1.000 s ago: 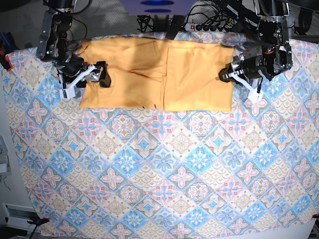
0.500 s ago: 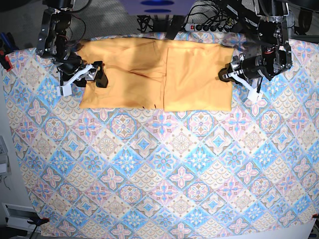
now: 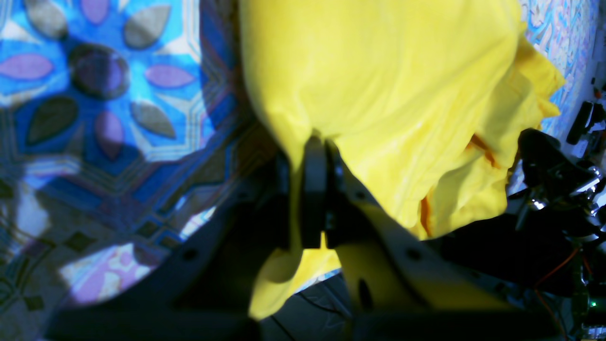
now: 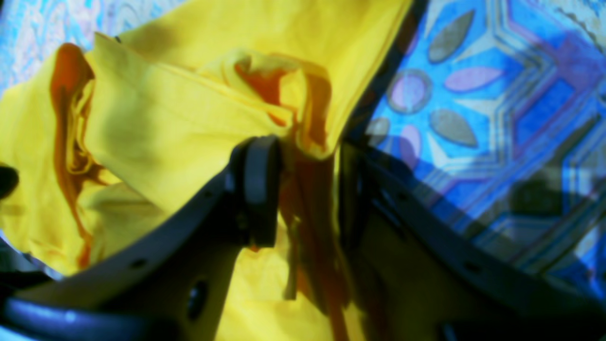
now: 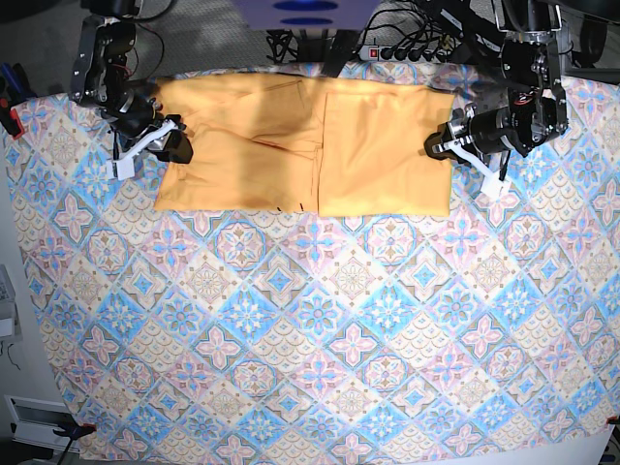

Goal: Fold the T-shirt properly
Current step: 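Regrasp the strip's end with the right gripper, then lift and fold the right gripper's half over toward the left gripper, then press and tuck the folded bundle with both grippers, then grasp the bundle's edge with the right gripper and fold it inward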

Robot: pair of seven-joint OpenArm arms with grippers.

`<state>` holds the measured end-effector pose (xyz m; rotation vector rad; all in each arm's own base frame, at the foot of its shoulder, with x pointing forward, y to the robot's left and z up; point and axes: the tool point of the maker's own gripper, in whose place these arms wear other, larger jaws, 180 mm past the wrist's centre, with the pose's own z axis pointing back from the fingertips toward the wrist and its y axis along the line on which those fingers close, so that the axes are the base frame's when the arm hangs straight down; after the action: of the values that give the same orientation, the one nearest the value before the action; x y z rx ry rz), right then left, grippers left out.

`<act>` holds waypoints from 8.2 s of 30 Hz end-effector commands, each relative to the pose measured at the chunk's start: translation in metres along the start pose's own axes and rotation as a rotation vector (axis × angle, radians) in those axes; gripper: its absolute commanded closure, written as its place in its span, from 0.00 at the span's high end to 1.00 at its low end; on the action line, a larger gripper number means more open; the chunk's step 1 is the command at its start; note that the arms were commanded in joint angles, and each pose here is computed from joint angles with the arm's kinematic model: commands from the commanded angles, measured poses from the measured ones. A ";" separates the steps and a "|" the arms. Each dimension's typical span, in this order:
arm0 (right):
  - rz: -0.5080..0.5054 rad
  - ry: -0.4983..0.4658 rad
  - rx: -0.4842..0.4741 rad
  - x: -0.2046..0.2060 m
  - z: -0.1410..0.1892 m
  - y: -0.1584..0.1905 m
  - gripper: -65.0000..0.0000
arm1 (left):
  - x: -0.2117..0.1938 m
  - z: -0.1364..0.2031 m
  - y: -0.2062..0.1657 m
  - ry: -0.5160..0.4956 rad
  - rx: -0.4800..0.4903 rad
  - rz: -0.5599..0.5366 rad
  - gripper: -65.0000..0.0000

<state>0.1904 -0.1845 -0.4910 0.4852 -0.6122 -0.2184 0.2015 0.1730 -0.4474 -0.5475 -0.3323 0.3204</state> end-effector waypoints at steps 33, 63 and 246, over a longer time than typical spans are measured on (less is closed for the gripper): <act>0.145 0.185 0.038 -0.004 -0.023 0.025 0.00 | 0.011 -0.003 -0.017 -0.039 -0.048 0.003 0.00; 0.482 -0.041 0.142 0.154 -0.030 0.113 0.00 | 0.023 -0.042 -0.066 -0.020 -0.168 0.029 0.00; 1.499 0.070 0.383 0.047 -0.111 0.318 0.31 | 0.000 0.001 -0.081 -0.043 -0.154 -0.173 0.20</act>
<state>0.3001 0.1109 -0.4043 0.2906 -0.7514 1.3486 0.2115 0.1093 -0.4103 -0.6433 -0.4154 0.1481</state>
